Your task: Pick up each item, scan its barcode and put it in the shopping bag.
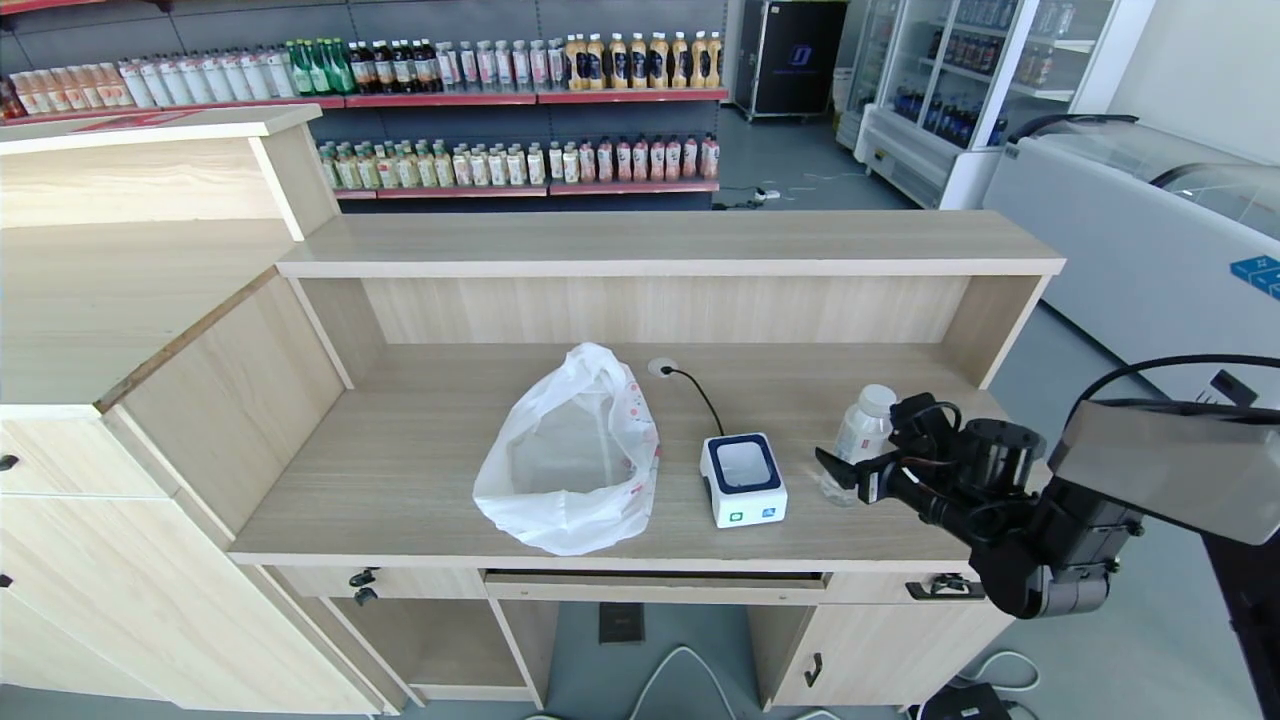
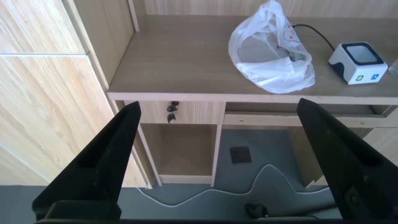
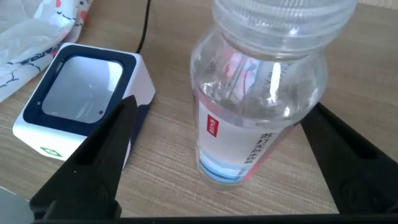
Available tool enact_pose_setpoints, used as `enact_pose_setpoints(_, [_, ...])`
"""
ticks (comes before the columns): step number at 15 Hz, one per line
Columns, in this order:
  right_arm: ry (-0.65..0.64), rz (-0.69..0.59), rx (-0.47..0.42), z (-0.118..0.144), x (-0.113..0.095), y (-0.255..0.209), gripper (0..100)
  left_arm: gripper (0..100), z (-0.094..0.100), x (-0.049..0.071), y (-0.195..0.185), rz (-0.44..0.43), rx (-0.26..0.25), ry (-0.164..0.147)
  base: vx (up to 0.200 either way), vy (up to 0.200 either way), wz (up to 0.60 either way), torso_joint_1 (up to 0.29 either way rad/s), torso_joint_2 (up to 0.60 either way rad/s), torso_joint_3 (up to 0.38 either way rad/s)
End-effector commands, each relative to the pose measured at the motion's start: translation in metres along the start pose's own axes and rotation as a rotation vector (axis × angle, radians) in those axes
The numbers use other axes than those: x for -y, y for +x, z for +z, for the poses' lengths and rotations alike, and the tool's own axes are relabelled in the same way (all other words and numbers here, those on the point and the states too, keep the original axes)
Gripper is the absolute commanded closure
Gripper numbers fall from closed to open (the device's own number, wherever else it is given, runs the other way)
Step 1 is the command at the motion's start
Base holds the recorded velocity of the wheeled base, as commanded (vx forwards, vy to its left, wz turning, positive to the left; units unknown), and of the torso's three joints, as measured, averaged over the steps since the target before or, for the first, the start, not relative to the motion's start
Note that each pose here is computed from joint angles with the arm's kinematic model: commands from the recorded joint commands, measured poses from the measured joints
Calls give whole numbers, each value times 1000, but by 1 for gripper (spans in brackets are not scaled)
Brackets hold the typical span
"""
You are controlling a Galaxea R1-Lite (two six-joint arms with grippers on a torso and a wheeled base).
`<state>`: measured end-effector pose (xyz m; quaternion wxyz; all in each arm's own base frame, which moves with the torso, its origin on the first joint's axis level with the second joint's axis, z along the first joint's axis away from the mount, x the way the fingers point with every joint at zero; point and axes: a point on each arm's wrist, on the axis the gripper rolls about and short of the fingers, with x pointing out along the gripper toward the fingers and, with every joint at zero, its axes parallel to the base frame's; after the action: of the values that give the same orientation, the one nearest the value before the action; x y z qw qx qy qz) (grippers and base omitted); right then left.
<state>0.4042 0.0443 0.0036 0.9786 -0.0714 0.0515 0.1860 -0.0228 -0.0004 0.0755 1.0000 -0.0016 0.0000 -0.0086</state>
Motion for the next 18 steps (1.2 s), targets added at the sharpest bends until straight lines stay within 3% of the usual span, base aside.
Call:
enact_pose_setpoints(1, [-3, 11, -1, -5, -2, 10, 0, 0, 0, 0, 0, 0, -2, 0, 0, 0, 0, 0, 0, 0])
enact_pose_setpoints(17, [-10, 80, 27, -2, -9, 43, 0, 0, 0, 0, 0, 0, -2, 0, 0, 0, 0, 0, 0, 0])
enact_pose_setpoints(18, [-10, 84, 33, 1, -9, 42, 100, 0, 0, 0, 0, 0, -2, 0, 0, 0, 0, 0, 0, 0])
